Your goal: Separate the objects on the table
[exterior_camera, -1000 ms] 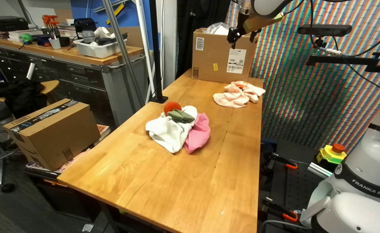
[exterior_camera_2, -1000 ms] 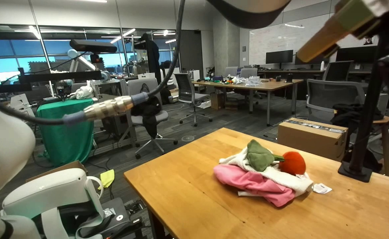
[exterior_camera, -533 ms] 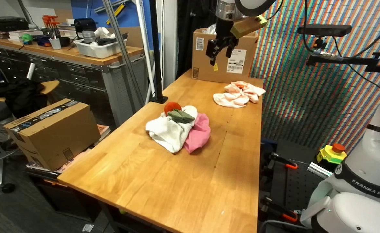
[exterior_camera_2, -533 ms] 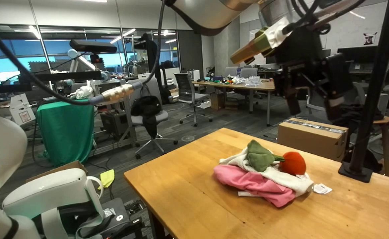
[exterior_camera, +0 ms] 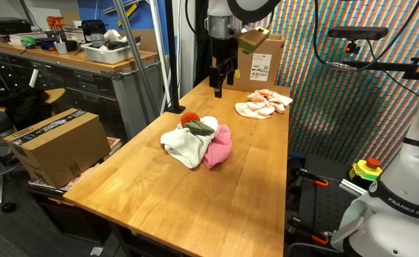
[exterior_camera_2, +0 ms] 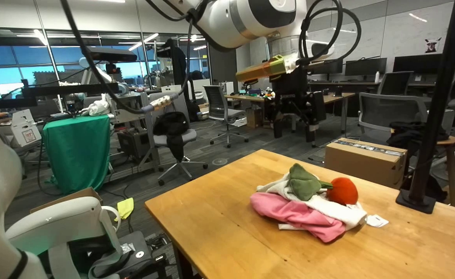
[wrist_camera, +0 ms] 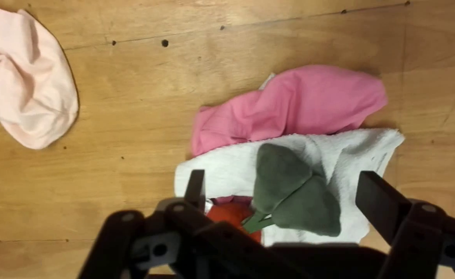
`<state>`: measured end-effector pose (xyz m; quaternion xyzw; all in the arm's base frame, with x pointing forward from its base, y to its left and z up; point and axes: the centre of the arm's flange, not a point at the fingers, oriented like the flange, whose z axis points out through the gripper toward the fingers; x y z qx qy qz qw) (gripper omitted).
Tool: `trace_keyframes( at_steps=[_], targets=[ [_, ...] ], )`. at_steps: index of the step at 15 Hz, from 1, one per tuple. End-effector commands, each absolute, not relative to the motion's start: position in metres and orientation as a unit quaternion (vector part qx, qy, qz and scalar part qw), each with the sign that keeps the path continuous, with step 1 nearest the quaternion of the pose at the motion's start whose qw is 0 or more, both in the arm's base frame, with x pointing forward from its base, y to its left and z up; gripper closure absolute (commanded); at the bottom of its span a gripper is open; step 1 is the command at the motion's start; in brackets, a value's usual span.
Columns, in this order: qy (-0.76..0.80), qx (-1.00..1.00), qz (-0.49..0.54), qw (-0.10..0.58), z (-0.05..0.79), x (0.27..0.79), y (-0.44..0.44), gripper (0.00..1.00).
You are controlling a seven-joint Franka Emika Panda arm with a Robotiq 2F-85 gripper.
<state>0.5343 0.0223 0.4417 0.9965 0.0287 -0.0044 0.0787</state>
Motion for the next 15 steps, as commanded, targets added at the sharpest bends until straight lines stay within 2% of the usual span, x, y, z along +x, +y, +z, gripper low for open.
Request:
trace_keyframes(
  at_steps=[1,7,15],
  targets=[
    [0.113,0.989,-0.048,0.087,0.441,0.572,0.055,0.00],
    [0.172,0.980,-0.043,0.092,0.402,0.612,0.085,0.00],
    [0.009,0.996,0.020,0.081,0.361,0.665,0.056,0.00]
  ],
)
